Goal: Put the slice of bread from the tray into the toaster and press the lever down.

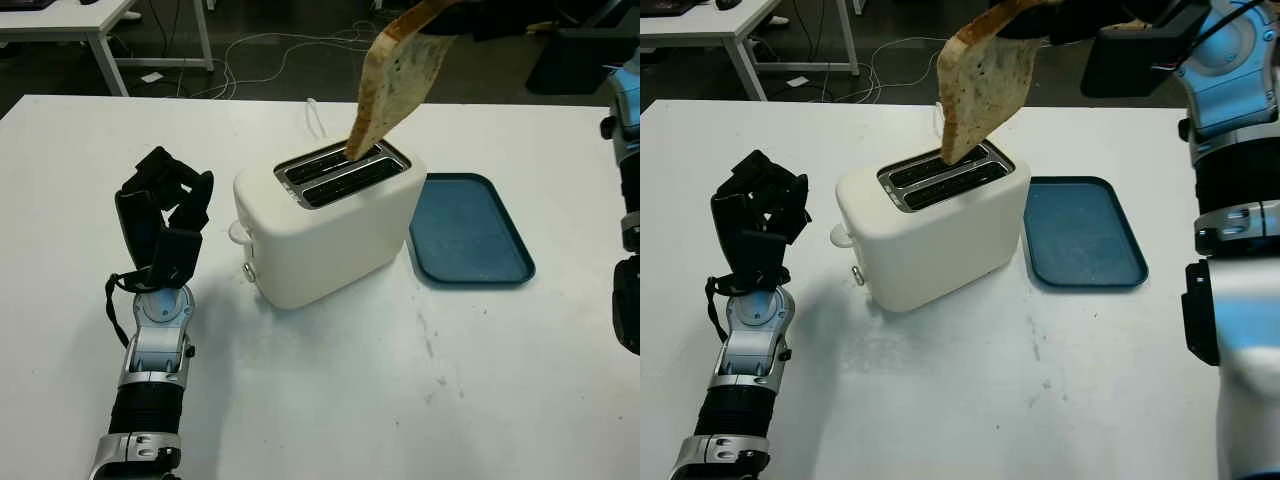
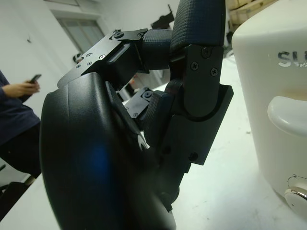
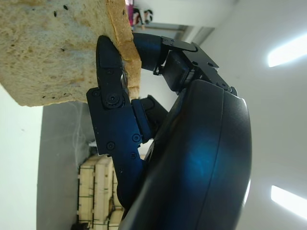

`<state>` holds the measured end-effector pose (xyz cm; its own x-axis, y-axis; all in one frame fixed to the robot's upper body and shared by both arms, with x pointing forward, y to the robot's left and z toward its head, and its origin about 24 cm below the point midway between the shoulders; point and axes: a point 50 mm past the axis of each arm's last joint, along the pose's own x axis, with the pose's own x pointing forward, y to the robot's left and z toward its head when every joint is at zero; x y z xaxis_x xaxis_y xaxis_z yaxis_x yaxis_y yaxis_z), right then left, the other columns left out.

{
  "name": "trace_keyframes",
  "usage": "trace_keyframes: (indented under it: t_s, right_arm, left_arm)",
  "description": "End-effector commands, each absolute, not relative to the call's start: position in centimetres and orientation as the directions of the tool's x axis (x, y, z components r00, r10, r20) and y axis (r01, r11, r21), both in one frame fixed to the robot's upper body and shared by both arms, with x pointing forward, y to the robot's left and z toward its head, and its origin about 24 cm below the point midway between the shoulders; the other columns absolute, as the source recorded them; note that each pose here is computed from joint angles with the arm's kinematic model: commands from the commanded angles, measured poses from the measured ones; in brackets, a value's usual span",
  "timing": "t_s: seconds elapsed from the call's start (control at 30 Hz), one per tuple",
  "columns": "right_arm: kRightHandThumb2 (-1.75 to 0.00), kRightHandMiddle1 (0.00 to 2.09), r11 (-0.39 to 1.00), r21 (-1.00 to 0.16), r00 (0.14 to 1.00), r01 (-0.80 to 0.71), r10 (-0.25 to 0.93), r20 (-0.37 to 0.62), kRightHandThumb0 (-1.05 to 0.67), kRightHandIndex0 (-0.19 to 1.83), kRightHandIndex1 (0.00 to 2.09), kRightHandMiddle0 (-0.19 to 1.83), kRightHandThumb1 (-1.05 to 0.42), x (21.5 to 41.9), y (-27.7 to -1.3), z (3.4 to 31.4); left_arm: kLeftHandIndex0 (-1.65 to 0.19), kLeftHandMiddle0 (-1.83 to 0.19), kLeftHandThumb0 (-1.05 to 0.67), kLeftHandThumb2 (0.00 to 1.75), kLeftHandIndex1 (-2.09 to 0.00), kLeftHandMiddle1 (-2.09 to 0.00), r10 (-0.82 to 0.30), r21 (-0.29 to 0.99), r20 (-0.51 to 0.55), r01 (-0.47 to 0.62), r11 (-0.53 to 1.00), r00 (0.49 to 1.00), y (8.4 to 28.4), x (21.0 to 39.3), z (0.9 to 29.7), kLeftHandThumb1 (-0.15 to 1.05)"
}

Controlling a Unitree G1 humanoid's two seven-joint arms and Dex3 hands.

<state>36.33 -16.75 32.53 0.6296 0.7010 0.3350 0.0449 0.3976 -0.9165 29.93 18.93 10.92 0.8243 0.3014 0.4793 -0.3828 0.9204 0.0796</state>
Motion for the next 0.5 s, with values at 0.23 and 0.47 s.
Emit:
trace_keyframes:
  t_s: [0.23, 0.47]
  right_arm:
    - [-0.37, 1.75, 0.387, -0.922, 0.650, -0.016, 0.705, 0.284, -0.34, 1.05, 1.75, 0.76, -0.92, 36.9, -16.1, 30.6]
    - [-0.39, 1.75, 0.391, -0.920, 0.649, -0.017, 0.704, 0.287, -0.38, 1.05, 1.75, 0.76, -0.92, 36.9, -16.1, 30.7]
  left_arm:
    - [-0.86, -1.03, -1.00, 0.35, -1.57, -1.72, 0.307, 0.084, 0.474, -0.389, 0.917, 0.825, 18.8, 29.8, 10.8, 0.92]
    - [-0.87, -1.03, -1.01, 0.36, -1.58, -1.72, 0.303, 0.088, 0.483, -0.389, 0.917, 0.822, 18.8, 29.9, 10.8, 0.92]
